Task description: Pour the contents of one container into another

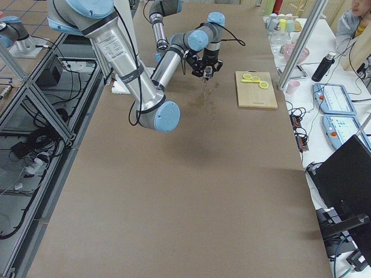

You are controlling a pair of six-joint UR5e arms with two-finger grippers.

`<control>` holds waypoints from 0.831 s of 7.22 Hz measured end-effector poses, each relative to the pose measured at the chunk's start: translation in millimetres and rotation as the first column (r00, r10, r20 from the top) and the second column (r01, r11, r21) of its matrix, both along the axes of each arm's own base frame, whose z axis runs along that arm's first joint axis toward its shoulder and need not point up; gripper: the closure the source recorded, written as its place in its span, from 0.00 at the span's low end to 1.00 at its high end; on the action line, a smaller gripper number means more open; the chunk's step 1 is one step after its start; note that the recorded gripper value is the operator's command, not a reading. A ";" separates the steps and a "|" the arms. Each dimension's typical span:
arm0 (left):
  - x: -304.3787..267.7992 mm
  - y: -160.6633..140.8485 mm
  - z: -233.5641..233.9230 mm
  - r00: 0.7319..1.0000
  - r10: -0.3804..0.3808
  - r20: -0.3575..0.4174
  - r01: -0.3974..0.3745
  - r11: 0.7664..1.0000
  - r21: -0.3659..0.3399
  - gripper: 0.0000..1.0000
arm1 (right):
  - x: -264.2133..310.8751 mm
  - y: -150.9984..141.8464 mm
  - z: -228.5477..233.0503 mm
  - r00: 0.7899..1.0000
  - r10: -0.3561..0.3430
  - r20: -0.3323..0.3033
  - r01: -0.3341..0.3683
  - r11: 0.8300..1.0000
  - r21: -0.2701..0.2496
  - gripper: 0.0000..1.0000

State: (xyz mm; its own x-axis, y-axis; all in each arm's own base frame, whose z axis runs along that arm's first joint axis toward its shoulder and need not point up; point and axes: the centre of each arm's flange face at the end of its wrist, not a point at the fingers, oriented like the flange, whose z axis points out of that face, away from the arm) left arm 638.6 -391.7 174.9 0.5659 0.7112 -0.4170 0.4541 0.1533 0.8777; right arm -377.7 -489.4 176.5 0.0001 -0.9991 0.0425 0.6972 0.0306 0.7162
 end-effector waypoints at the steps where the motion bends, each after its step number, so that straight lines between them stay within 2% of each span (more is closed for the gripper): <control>1: -0.2 0.0 0.3 1.000 0.000 -0.001 0.000 1.000 0.000 1.00 | -2.5 1.6 -2.6 1.000 -0.001 -0.015 0.001 1.000 -0.003 1.00; 6: -0.6 0.4 0.8 1.000 0.000 -0.004 0.000 1.000 0.001 1.00 | -4.1 1.6 -11.6 0.998 0.001 -0.060 -0.003 1.000 -0.026 1.00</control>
